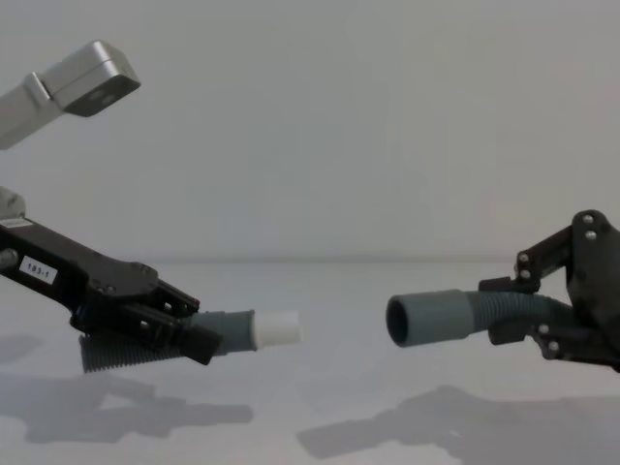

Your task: Use both hands to pick up one end of the pipe from the table, align the ends, and insert them.

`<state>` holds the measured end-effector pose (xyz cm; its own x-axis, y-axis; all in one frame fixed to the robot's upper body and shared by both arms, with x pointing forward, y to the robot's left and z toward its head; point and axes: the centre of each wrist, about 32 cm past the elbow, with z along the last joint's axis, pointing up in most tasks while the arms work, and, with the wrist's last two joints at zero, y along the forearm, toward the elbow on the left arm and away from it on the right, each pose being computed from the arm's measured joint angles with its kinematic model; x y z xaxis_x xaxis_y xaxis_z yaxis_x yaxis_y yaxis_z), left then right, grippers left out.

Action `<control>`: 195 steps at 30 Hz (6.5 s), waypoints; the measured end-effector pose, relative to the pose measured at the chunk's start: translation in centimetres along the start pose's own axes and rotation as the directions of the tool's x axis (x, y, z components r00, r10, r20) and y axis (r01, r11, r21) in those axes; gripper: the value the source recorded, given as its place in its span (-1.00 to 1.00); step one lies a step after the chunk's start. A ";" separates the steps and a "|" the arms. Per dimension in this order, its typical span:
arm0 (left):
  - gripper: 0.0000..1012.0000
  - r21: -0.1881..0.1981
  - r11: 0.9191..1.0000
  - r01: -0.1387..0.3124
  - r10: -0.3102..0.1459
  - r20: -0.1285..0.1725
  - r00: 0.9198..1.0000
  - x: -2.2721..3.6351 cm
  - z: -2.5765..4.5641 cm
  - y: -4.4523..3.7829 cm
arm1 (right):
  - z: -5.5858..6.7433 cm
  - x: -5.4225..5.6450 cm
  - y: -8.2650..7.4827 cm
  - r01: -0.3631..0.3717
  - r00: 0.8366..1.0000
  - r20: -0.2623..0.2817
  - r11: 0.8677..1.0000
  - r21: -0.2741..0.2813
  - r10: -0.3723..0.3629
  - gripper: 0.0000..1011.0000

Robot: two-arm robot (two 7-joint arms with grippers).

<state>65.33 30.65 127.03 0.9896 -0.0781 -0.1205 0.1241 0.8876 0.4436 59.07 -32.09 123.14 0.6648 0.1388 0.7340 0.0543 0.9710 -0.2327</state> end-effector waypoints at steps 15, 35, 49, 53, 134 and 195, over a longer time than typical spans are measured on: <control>-0.33 0.000 1.000 0.000 0.000 0.000 1.000 0.00 0.00 0.00 | 0.4 -0.8 1.0 0.040 0.999 -0.032 0.997 -0.068 -0.043 -0.57; -0.33 0.000 1.000 0.000 0.000 0.000 1.000 0.00 -0.01 0.00 | 0.4 -1.6 3.8 0.079 0.994 -0.070 0.992 -0.099 -0.086 -0.58; -0.33 0.000 1.000 0.000 0.000 0.000 1.000 0.00 -0.01 0.00 | 0.1 -1.9 4.6 0.096 0.990 -0.095 0.990 -0.102 -0.105 -0.58; -0.33 0.000 1.000 0.000 0.000 0.000 1.000 0.00 -0.01 -0.01 | 0.0 -2.0 4.7 0.105 0.987 -0.108 0.990 -0.100 -0.115 -0.58; -0.33 0.001 1.000 -0.001 0.001 0.000 1.000 -0.01 -0.03 0.05 | -1.3 -2.4 6.1 0.106 0.975 -0.189 0.991 -0.076 -0.119 -0.58; -0.33 0.000 1.000 0.001 -0.001 0.000 1.000 0.00 0.00 -0.01 | -0.9 -1.5 6.5 0.066 0.979 -0.190 0.997 -0.035 -0.072 -0.58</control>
<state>65.33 30.65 127.02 0.9896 -0.0786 -0.1207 0.1246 0.8876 0.4435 59.11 -26.20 119.91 0.7889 0.0290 0.6138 0.1246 0.9706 -0.2060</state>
